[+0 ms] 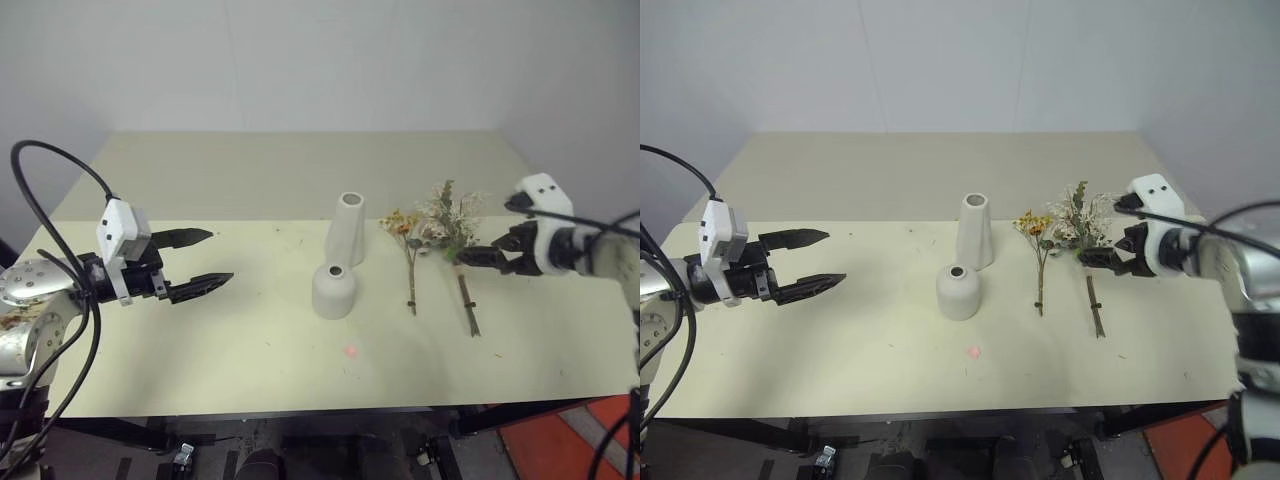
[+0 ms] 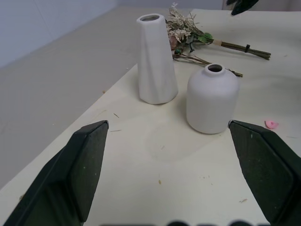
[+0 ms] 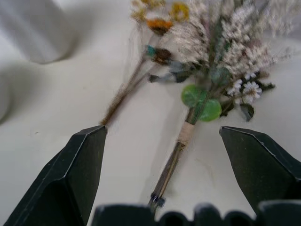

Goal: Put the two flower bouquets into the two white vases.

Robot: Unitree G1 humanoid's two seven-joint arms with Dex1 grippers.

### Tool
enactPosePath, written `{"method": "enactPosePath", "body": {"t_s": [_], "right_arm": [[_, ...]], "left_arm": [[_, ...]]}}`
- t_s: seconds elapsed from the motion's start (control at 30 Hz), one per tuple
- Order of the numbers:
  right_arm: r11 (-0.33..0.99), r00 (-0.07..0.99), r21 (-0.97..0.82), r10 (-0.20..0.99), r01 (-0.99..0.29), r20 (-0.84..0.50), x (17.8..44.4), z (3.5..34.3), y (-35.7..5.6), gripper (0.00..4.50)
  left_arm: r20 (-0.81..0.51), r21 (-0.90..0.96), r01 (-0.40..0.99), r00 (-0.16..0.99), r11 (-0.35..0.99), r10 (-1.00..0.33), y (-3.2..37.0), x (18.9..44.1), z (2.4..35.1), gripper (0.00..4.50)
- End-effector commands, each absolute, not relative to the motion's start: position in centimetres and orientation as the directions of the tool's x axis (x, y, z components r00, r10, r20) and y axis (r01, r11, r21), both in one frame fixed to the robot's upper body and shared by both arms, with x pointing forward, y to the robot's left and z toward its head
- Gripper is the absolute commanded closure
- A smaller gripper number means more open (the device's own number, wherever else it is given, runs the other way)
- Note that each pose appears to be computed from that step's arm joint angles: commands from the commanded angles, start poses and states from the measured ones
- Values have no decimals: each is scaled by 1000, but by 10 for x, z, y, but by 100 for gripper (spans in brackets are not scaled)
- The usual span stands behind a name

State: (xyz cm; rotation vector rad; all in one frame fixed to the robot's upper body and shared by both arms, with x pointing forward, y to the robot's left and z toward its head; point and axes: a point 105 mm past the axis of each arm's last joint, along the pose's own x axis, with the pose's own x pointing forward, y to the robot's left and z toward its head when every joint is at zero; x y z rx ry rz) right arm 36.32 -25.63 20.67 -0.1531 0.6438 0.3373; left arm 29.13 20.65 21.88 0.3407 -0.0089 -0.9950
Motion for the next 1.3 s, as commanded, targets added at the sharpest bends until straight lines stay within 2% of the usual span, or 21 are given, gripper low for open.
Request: {"method": "enactPosePath", "body": {"t_s": [0.03, 0.27, 0.57, 0.83, 0.97, 1.27, 1.3], "right_arm": [[950, 731, -33, 217, -310, -647, 377, 208, -269, 0], [935, 643, -38, 213, -353, -736, 396, 200, -269, 0], [911, 543, 7, 251, -412, -801, 401, 185, -258, 0], [905, 536, 4, 255, -425, -805, 409, 173, -247, 0], [915, 554, -10, 235, -404, -799, 412, 169, -250, 88], [919, 560, -5, 236, -395, -794, 413, 169, -248, 408], [919, 558, -8, 233, -395, -797, 413, 167, -248, 431]], "left_arm": [[-132, 323, 837, 501, 441, -855, 191, 289, 224, 6], [-119, 318, 862, 449, 395, -885, 169, 292, 216, 6], [-130, 313, 851, 478, 421, -869, 177, 288, 210, 6], [-134, 318, 848, 483, 424, -865, 176, 287, 211, 6], [-137, 313, 849, 484, 425, -864, 175, 284, 209, 0], [-142, 305, 842, 503, 446, -853, 180, 283, 207, 0], [-141, 304, 842, 502, 446, -853, 179, 283, 207, 0]]}}
